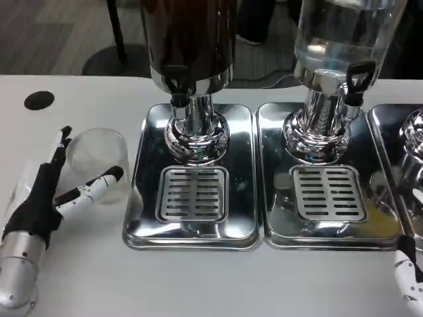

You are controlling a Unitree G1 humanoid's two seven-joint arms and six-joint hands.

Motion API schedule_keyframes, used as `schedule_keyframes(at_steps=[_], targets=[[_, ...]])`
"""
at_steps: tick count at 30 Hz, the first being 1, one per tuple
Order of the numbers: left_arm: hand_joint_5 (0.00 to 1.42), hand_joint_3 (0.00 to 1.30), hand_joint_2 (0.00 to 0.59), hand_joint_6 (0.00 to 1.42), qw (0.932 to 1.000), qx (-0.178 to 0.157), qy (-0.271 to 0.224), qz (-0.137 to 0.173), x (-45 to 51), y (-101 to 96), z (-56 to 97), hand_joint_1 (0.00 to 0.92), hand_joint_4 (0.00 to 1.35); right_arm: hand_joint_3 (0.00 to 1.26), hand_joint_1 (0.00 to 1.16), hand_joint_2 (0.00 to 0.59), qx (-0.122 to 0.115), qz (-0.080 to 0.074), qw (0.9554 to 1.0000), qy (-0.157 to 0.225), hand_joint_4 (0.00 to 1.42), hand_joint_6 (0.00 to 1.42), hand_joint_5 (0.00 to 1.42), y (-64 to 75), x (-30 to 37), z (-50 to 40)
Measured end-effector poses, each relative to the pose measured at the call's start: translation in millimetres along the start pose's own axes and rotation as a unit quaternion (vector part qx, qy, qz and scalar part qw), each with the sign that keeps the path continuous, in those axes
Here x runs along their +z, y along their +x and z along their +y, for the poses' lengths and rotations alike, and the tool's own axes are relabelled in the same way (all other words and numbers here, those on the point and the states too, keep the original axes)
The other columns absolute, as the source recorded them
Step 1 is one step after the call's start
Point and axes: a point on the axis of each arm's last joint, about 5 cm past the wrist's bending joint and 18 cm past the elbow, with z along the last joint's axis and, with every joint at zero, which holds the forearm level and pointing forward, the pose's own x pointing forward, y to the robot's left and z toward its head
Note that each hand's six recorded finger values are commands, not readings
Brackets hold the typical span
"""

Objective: Grasp the cup under the faucet to collect the drink, then remove the cup.

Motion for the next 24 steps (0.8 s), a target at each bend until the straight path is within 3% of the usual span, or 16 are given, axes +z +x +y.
schedule_keyframes(at_steps=[24], targets=[[0.07,0.00,0.145,0.10,0.9999,-0.002,0.004,0.009,-0.8,2.3,-3.1,0.516,0.00,0.18,0.39,0.559,-0.016,-0.006,0.9998,0.013,0.05,0.00,0.00,-2.6,0.1,-2.5]])
